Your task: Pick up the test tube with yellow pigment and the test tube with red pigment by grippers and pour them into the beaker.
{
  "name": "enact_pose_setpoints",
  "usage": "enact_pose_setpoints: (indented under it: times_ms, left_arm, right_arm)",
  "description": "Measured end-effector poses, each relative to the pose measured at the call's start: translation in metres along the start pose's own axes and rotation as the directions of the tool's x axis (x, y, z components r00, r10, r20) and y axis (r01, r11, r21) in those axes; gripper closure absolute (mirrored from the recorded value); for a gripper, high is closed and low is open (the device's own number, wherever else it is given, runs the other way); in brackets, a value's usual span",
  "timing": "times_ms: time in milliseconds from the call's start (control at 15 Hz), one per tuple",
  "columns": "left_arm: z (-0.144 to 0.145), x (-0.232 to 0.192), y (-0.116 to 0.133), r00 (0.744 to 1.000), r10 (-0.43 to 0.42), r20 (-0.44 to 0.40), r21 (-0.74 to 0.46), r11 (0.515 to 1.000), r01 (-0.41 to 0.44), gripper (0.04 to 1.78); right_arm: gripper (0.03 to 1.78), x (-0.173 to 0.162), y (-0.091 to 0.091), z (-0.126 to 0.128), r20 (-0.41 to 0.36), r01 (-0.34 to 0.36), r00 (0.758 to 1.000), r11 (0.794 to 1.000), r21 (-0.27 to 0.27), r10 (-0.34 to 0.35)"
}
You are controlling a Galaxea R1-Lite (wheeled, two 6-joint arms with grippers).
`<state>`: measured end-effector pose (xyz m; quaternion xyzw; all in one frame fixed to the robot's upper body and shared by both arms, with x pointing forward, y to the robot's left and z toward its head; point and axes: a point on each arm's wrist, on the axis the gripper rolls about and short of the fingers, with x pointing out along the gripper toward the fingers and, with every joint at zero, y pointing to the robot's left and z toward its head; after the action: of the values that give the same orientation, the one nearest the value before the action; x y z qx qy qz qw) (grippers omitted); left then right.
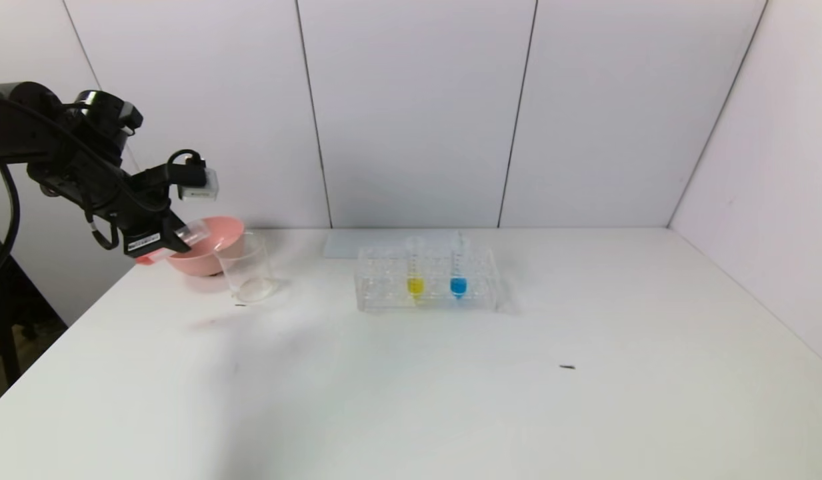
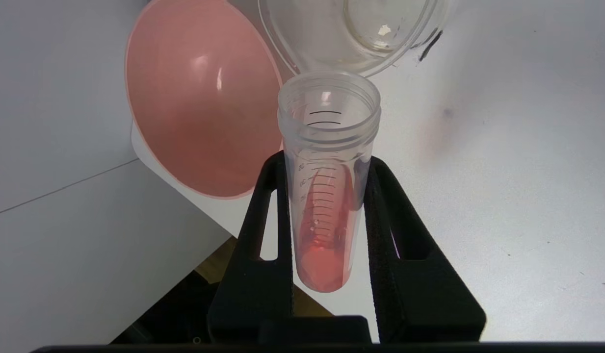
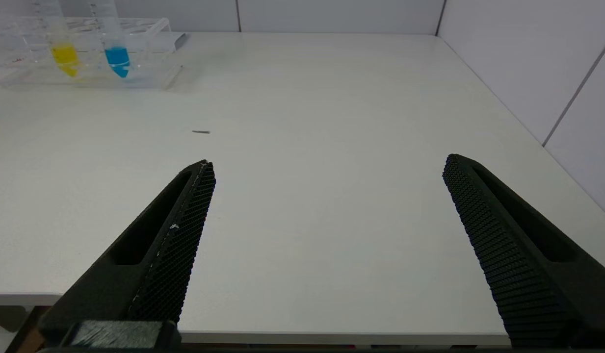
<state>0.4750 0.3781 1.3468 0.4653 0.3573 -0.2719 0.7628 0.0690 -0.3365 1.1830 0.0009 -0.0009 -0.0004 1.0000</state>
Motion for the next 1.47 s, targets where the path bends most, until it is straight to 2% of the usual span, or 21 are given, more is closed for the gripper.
enact_pose_setpoints:
  times_ms: [667,1467]
  left_arm:
    - [0.015,0.005,-0.004,0.997,0.031,-0.076,0.068,0.997,-0.026,1.37]
    - [0.025,0.013,-0.007,0.990,0.052,-0.129,0.102,0.994,-0.039,1.37]
  right_arm:
    - [0.11,0.000,0.000,0.000,0.000,0.000,1.000,1.000,0.000,0.000]
    - [0.11,0.000,0.000,0.000,0.000,0.000,1.000,1.000,0.000,0.000]
